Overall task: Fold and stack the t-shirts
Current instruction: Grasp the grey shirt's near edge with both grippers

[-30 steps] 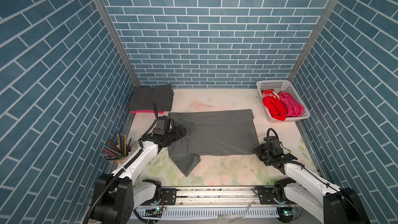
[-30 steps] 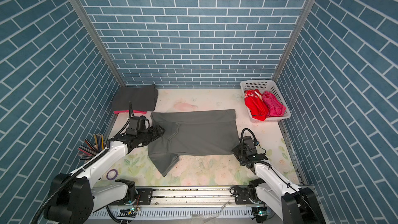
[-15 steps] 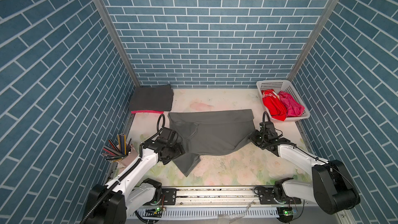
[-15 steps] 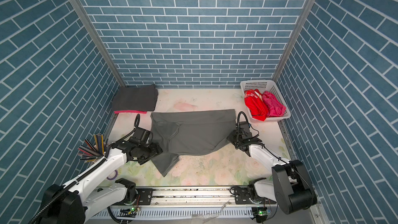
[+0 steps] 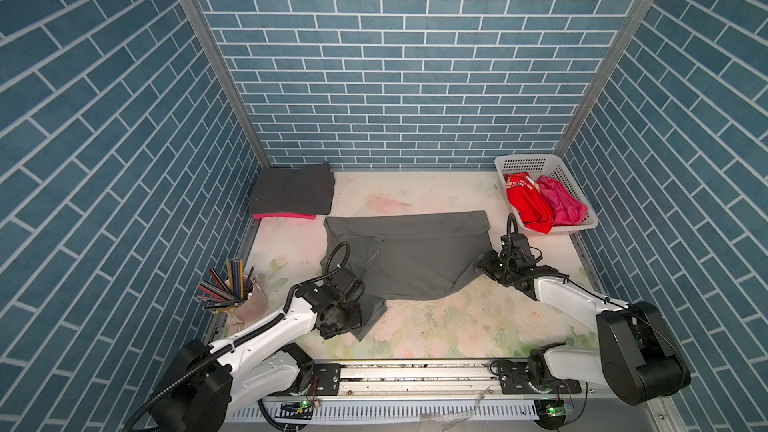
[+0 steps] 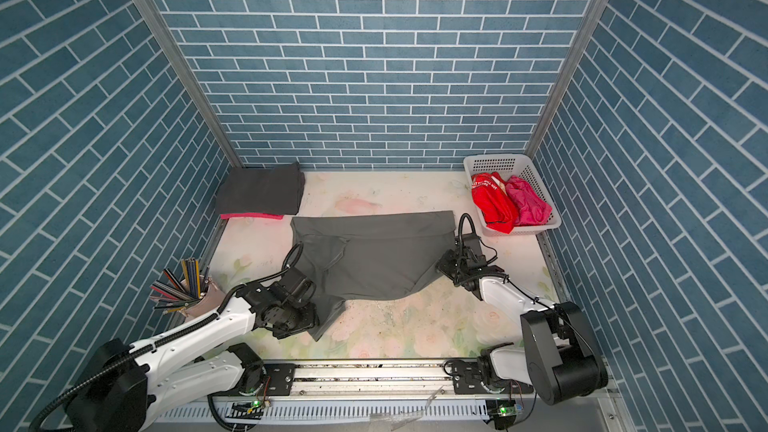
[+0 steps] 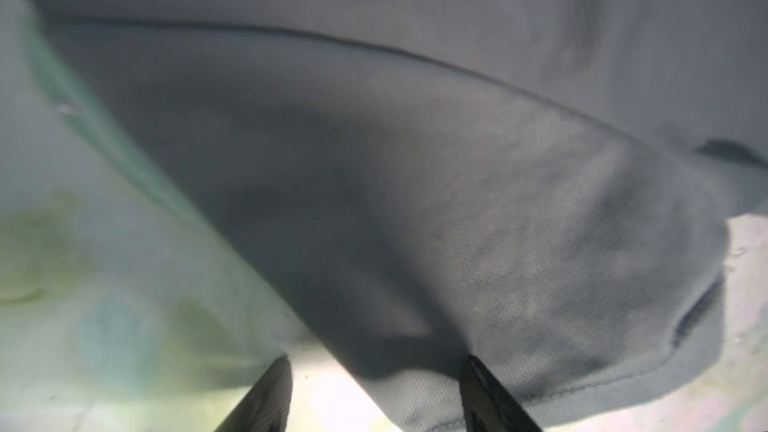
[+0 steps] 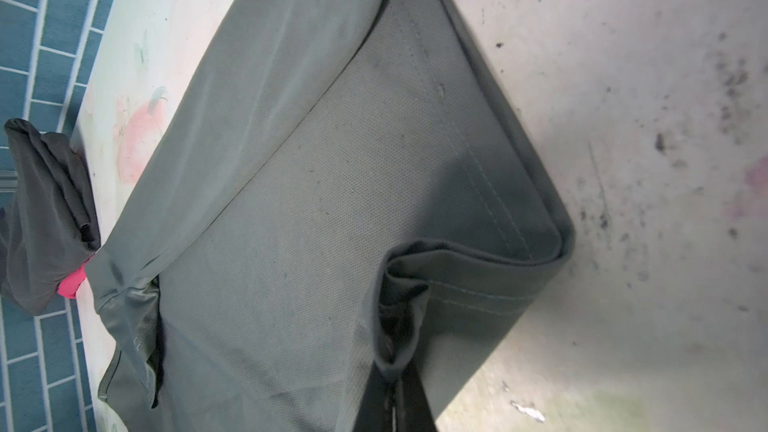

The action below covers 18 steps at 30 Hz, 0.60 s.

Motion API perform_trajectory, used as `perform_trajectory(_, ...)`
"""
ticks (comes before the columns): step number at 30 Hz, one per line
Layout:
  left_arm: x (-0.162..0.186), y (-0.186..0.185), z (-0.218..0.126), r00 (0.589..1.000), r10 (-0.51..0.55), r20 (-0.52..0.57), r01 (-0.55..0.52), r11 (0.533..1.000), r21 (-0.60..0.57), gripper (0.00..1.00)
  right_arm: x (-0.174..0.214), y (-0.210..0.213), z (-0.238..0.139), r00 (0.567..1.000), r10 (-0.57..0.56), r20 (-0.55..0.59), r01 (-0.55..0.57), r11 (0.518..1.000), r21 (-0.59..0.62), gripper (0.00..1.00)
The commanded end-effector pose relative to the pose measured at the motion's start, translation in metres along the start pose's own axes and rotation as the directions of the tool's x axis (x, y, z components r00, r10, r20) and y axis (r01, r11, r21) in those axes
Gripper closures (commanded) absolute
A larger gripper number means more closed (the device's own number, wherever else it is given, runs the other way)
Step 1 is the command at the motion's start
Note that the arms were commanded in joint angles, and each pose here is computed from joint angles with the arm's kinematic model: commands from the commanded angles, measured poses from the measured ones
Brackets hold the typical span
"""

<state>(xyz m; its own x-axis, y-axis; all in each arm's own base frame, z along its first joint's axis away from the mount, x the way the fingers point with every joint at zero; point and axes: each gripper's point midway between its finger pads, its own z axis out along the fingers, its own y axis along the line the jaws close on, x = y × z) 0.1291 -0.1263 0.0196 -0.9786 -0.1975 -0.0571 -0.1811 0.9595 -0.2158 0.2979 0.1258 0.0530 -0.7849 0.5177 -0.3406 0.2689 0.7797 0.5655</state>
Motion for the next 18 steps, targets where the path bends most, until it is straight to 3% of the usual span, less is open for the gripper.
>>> perform_trajectory(1,-0.004,-0.007,0.002,0.996,0.069,0.051,-0.067,0.997,-0.031,0.33,0.005,-0.004,0.002,1.000,-0.010,-0.014,0.010,1.000,-0.006,1.00)
perform_trajectory(7,-0.005,-0.004,0.016,0.995,0.090,0.033,-0.086,0.991,-0.103,0.36,0.003,-0.003,0.000,1.000,-0.011,-0.006,0.011,1.000,-0.014,1.00)
perform_trajectory(11,-0.004,-0.012,0.017,0.992,0.121,0.029,-0.119,0.991,-0.062,0.82,0.001,-0.006,-0.003,1.000,-0.016,-0.001,0.016,1.000,-0.005,1.00)
perform_trajectory(12,-0.004,-0.013,0.015,0.991,0.127,0.032,-0.125,0.990,-0.057,0.89,0.001,-0.007,-0.004,1.000,-0.018,0.001,0.018,1.000,-0.002,1.00)
perform_trajectory(14,-0.004,-0.018,0.010,0.989,0.145,0.035,-0.144,0.989,-0.035,0.98,-0.001,-0.008,-0.005,1.000,-0.021,0.007,0.021,1.000,0.001,1.00)
perform_trajectory(18,-0.009,-0.038,-0.007,0.976,0.215,0.046,-0.216,0.976,0.015,1.00,-0.001,-0.008,-0.004,0.999,-0.034,0.003,0.034,0.999,0.003,1.00)
